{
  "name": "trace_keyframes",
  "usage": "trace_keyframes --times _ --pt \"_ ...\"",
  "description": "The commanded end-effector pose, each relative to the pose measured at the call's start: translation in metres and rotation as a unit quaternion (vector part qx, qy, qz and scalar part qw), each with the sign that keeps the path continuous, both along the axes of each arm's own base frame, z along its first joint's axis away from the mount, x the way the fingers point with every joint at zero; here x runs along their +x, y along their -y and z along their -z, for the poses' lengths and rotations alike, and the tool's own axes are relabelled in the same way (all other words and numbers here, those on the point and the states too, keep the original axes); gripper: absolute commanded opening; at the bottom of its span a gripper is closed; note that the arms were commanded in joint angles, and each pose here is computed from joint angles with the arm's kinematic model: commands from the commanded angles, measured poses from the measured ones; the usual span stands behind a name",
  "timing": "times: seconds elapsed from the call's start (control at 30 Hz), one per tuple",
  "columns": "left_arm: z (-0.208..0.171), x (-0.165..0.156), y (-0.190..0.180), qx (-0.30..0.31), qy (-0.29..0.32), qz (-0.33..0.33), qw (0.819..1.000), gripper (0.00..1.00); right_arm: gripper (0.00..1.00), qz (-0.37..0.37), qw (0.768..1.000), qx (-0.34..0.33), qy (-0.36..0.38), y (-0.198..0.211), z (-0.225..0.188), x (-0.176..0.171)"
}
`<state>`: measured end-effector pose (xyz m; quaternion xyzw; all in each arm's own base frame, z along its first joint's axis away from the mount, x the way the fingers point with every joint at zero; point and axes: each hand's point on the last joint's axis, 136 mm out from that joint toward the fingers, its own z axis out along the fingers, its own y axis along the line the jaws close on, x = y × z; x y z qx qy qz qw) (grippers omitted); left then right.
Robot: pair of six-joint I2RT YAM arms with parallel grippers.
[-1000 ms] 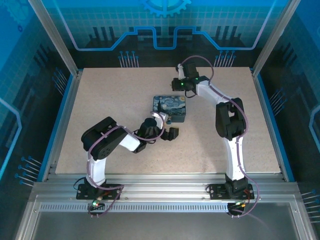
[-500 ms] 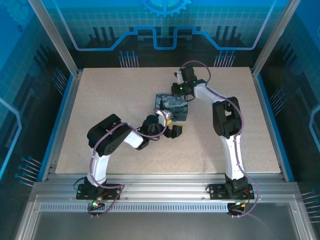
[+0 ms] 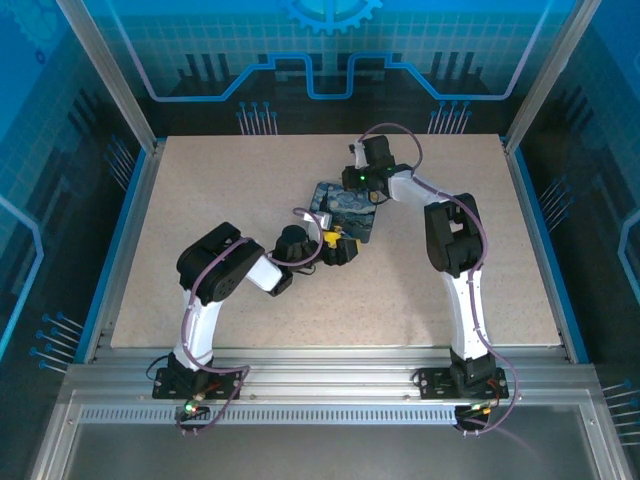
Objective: Unlock the padlock with the key
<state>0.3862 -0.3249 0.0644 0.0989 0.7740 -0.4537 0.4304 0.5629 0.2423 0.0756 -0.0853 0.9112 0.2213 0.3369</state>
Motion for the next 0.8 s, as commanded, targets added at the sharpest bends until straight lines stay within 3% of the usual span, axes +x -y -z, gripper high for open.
trace_keyframes --times 0.0,0.1,0.23,0.37,0.63,0.77 --pt "0.002 0.014 -0.006 0.028 0.002 -0.027 0.999 0.95 0.00 -0.025 0.997 -0.008 -0.077 -0.010 0.039 -0.037" --pt "0.004 0.013 -0.001 0.026 -0.005 -0.014 1.000 0.95 0.00 -0.027 0.997 -0.005 -0.077 -0.013 0.038 -0.038" --pt "-0.012 0.004 0.011 -0.010 0.015 0.030 0.999 0.82 0.00 -0.026 0.997 -0.004 -0.075 -0.013 0.035 -0.038" --pt "-0.024 -0.001 0.014 -0.050 0.021 0.056 0.997 0.75 0.00 -0.026 0.997 -0.004 -0.075 -0.014 0.033 -0.039" --pt "-0.026 -0.007 0.016 -0.073 0.012 0.073 0.995 0.57 0.00 -0.022 0.997 -0.006 -0.075 -0.011 0.030 -0.044" --pt "-0.022 -0.009 0.013 -0.073 0.002 0.068 0.995 0.53 0.00 -0.023 0.997 -0.008 -0.077 -0.012 0.031 -0.047"
